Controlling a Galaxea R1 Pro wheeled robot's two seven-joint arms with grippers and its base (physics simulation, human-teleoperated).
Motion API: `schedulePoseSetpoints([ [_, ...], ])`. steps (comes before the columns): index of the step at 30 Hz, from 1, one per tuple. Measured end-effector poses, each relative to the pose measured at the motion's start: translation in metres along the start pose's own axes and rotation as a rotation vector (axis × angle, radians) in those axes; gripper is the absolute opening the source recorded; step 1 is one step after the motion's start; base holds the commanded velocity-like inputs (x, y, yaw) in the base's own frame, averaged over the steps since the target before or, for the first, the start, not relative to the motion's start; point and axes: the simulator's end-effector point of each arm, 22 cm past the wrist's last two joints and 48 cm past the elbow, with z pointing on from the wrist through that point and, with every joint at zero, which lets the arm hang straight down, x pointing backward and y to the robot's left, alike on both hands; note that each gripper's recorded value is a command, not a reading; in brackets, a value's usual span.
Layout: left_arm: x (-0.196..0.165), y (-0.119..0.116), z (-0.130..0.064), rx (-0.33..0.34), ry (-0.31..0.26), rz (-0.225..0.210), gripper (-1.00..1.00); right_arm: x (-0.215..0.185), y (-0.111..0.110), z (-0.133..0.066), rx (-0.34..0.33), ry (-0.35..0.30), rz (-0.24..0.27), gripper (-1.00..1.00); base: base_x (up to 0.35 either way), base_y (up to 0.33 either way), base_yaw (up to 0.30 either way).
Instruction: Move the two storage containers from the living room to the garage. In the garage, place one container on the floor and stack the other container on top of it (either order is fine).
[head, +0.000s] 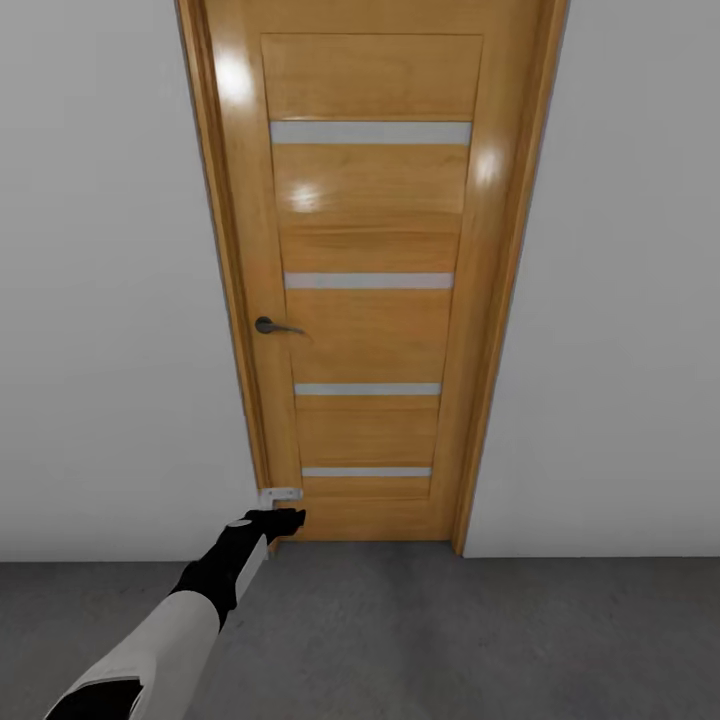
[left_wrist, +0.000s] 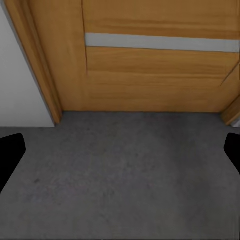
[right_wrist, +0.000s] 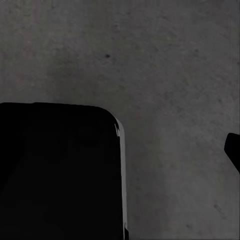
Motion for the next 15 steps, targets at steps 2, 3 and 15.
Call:
schedulePoseSetpoints([
  [2,-0.0002,0.0004,0.0,0.0,0.0,0.0,1.0,0.0,0.0002,0.0,-0.001,0.0,0.0,1.0,0.329,0.0,0.0],
  [3,-0.0003,0.0006,0.0,-0.001,0.0,0.0,1.0,0.0,0.0001,0.0,-0.001,0.0,0.0,1.0,0.329,0.0,0.0],
  [15,0.0,0.001,0.0,-0.001,0.0,0.0,1.0,0.0,-0.0012,0.0,0.006,0.0,0.0,1.0,0.329,0.031,0.0],
])
